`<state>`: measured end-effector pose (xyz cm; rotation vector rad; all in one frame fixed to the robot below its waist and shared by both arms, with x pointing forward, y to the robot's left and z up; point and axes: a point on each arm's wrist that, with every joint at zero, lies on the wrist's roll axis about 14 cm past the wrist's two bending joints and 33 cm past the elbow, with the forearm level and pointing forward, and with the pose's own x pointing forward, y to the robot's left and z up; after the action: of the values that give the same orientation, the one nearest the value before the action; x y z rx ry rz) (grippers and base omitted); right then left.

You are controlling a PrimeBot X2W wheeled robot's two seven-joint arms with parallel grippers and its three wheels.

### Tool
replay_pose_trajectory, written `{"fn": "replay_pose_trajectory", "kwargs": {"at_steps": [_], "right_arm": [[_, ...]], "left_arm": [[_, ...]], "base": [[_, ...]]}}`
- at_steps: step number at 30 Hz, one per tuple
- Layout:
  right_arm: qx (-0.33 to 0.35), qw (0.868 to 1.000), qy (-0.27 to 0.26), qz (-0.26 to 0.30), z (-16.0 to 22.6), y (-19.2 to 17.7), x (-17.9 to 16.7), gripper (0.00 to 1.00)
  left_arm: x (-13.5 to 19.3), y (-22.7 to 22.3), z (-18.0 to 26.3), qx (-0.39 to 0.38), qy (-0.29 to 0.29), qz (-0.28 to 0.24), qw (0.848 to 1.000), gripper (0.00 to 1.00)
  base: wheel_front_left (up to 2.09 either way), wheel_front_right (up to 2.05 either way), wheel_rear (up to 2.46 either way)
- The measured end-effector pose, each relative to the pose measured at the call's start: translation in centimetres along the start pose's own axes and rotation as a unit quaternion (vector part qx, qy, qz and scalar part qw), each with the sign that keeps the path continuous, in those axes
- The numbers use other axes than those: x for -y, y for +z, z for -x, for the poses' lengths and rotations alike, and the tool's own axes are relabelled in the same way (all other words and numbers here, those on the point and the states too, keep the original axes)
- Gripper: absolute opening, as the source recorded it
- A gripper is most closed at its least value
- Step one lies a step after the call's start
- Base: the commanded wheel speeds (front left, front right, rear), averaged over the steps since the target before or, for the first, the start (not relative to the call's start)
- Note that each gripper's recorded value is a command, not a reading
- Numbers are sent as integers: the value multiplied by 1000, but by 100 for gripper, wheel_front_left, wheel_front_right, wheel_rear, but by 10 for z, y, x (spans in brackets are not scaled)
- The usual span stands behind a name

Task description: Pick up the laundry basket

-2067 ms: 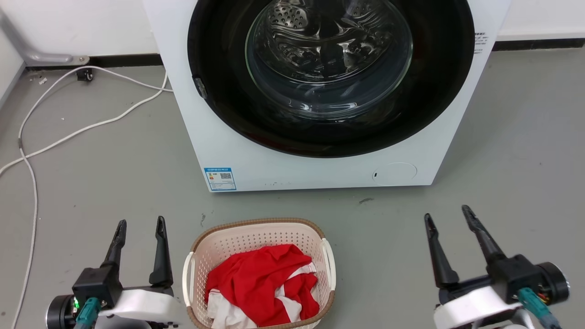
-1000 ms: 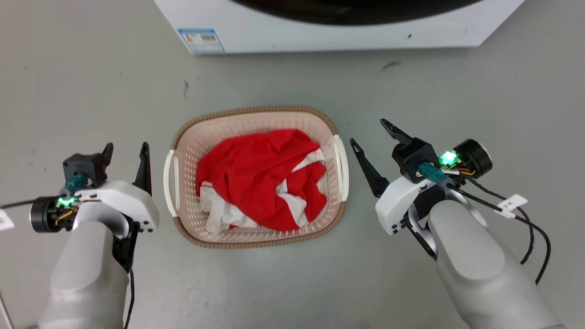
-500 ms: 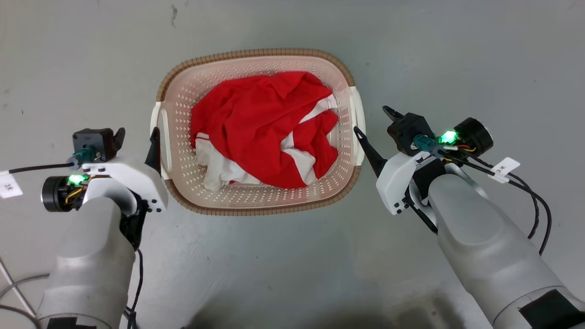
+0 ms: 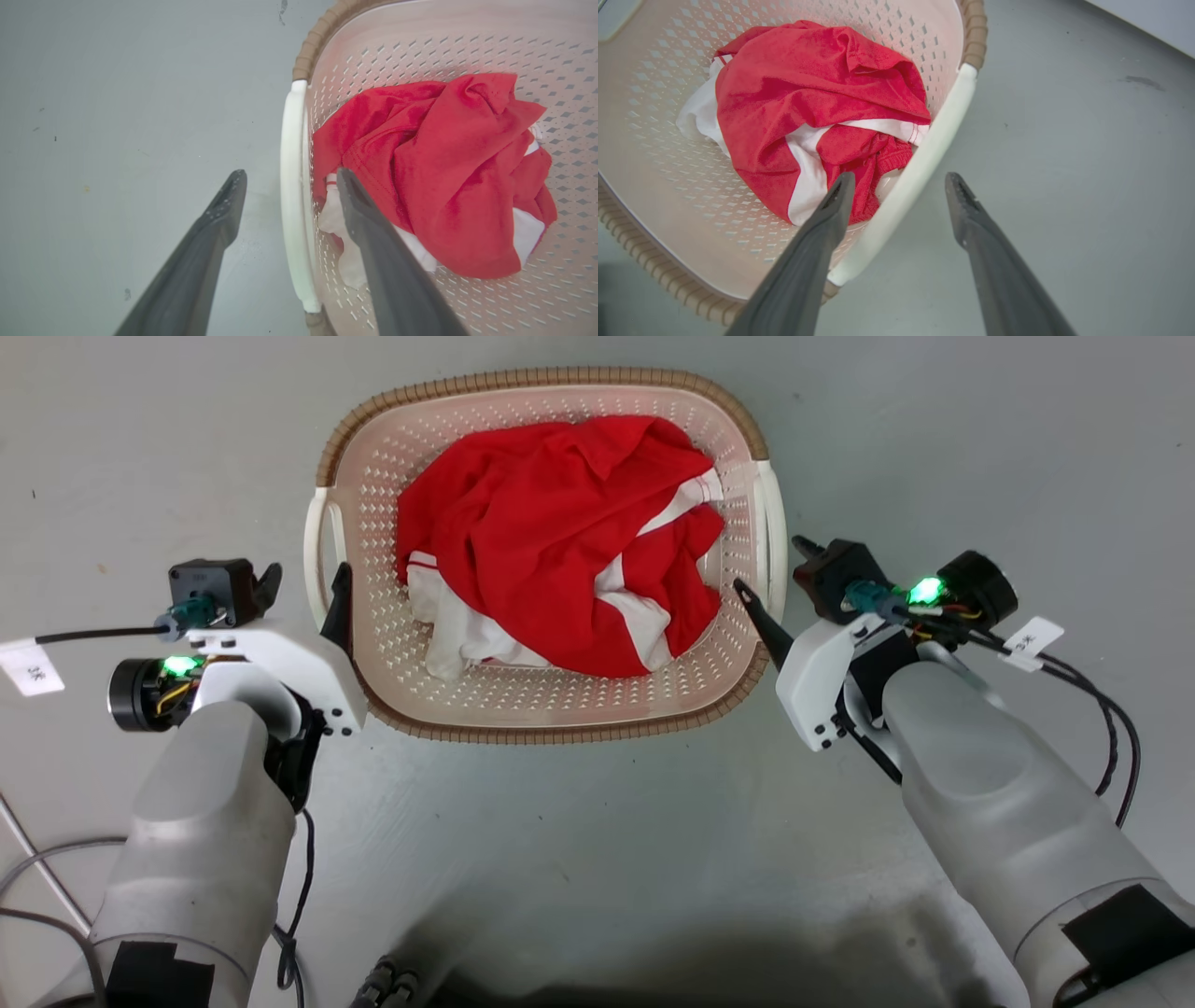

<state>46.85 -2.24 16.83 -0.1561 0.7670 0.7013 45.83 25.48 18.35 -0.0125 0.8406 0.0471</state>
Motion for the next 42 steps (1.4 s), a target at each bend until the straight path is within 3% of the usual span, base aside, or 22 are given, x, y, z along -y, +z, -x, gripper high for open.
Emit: {"fn": "replay_pose_trajectory", "kwargs": {"at_steps": [16,17,18,19,30,42], "right_arm": [[-35,999,10,-13,-18,-26,0,100],[-35,999,10,-13,-18,-26,0,100],[-35,999,10,-14,-18,-26,0,24],[-35,999,10,-14,-18,-26,0,0],[-36,999,3,-8,-5,-14,1,0],[-55,998,-10,0,54,4,-15,0]], "left_arm": [[11,-26,-18,-45,-14,-8,999,100],[11,-27,-18,-48,-15,-10,999,87],[11,-28,-19,-50,-16,-14,999,7],[12,-28,-19,-49,-17,-16,998,0],[27,-22,-8,-47,-32,-12,998,0],[39,-10,45,-42,-43,6,998,0]], "base": [[0,0,0],[0,0,0],[0,0,0],[0,0,0],[0,0,0],[0,0,0]]}}
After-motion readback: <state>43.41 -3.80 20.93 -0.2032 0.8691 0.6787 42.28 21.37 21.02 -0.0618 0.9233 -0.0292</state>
